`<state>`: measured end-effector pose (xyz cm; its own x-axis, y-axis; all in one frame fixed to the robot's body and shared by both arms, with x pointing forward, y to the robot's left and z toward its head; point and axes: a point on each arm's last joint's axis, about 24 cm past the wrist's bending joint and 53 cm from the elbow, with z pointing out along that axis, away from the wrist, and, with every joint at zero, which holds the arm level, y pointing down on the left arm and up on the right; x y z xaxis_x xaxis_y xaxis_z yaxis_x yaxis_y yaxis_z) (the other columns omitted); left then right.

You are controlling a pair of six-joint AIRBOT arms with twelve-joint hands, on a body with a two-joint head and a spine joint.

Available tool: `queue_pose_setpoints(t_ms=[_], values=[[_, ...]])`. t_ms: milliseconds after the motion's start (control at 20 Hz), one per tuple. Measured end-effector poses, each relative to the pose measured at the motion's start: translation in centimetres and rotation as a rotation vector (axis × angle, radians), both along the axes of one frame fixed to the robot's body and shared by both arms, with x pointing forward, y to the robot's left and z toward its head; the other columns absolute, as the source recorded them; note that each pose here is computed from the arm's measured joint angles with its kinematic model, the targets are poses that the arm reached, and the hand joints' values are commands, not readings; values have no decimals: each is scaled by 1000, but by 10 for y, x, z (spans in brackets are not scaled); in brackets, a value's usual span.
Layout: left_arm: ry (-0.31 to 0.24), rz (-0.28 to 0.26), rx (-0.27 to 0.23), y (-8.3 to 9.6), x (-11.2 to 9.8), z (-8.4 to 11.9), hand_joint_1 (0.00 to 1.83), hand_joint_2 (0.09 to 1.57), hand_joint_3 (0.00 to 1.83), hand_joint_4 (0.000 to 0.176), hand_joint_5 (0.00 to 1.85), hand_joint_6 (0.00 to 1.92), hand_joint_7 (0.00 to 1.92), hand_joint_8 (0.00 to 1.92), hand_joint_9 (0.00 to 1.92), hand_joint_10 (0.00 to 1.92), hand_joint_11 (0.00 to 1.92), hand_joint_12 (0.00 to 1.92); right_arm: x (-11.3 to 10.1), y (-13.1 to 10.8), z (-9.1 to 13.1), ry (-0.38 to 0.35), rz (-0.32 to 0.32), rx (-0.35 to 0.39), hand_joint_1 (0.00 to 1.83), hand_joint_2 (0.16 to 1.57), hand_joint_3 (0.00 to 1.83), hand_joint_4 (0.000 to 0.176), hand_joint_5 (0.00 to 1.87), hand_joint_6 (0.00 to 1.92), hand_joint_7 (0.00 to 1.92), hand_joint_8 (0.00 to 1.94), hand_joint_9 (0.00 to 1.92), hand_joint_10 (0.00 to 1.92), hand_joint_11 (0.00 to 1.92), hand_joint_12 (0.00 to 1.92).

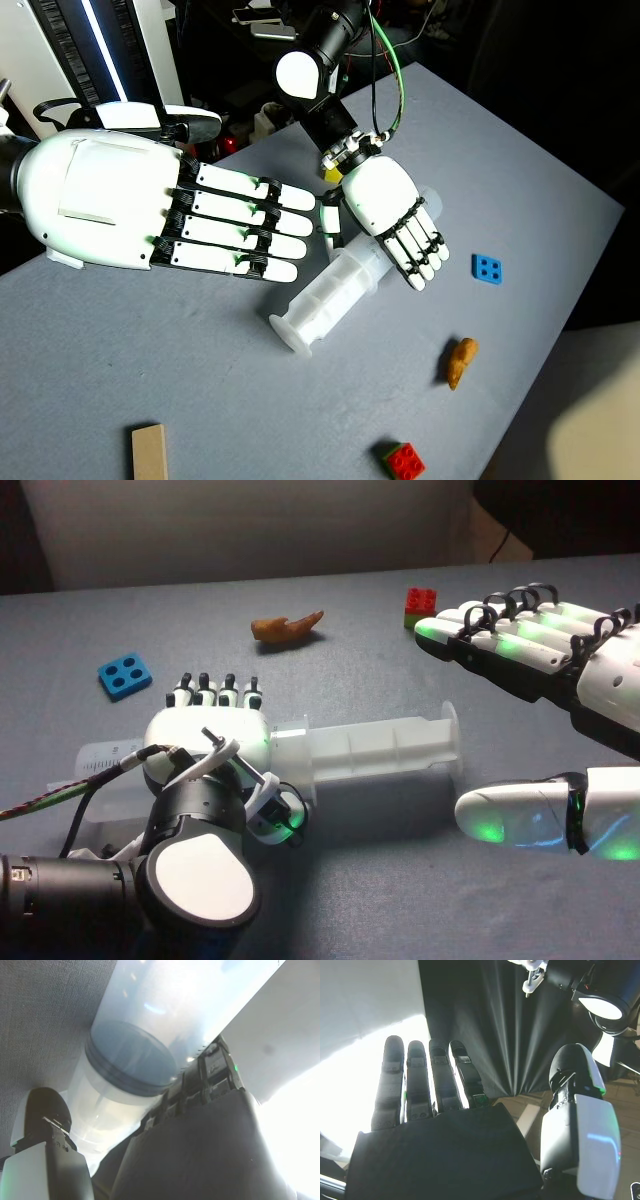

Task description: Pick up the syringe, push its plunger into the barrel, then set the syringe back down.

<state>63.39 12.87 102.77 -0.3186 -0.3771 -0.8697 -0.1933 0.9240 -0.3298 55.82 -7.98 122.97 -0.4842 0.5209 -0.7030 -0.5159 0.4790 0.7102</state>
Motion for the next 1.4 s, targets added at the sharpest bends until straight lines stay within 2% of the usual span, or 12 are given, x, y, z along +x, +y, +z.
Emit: queue_pose_setpoints(t_ms=[50,100,150,400,450,500,550,700,950,1100,1250,1400], values=[[-3,0,-4,0,0,1,732,1082,1,0,258,6,241,4,254,14,0,702,0,0,0,0,0,0,47,1029,0,0,42,6,50,5,51,8,0,288],[-6,-2,-4,-1,1,1,732,1082,1,0,258,6,241,4,254,14,0,702,0,0,0,0,0,1,47,1029,0,0,42,6,50,5,51,8,0,288],[-8,-1,-9,-1,1,2,863,1101,1,0,395,12,395,9,419,25,36,1008,0,0,0,1,0,1,57,1027,0,0,51,5,62,5,59,7,0,257],[-26,-15,-10,-3,1,4,965,1250,6,0,668,56,734,58,739,92,353,1005,0,0,0,0,0,1,68,1021,0,0,81,7,90,5,83,8,0,263],[-28,-15,-13,-3,1,4,1154,1178,0,0,819,940,904,853,1004,169,677,907,0,0,0,-1,0,0,57,1021,0,0,78,4,93,4,88,8,0,255],[-36,-22,-21,-6,1,5,1322,1156,0,0,919,1023,842,1061,905,1028,849,950,0,0,0,-2,-2,-1,70,1021,0,0,83,4,95,3,87,5,0,233],[-44,-27,-32,-7,1,7,1355,1168,0,0,953,1014,721,1247,849,1314,939,1075,1,-1,0,-10,-4,-7,62,1019,0,0,92,4,98,2,91,4,0,268],[-44,-7,-55,-5,1,7,1378,1124,0,0,953,890,846,1186,971,1206,1022,1119,2,-2,1,-25,-10,-16,86,1011,0,0,109,7,117,6,102,6,0,290],[-83,-93,-75,-17,5,14,1388,1097,0,0,953,815,989,996,1010,1187,983,1289,2,-2,4,-60,-13,-37,51,1026,4,0,81,3,95,4,78,3,0,197],[-102,-196,-118,-32,9,18,1388,1088,0,0,1012,766,979,991,1006,1175,963,1299,2,-3,1,-61,-16,-44,61,1026,1,0,75,1,96,1,81,3,0,232],[-131,-353,-169,-60,2,27,1386,1091,0,0,1035,759,955,1016,989,1182,971,1215,3,-5,7,-29,-23,24,56,1022,0,0,76,3,86,6,62,7,0,179],[-164,-426,-179,-66,1,38,1385,1099,1,0,987,824,950,1014,989,1198,972,1222,7,-9,12,4,-43,87,60,1025,0,0,85,3,101,5,81,9,0,242]])
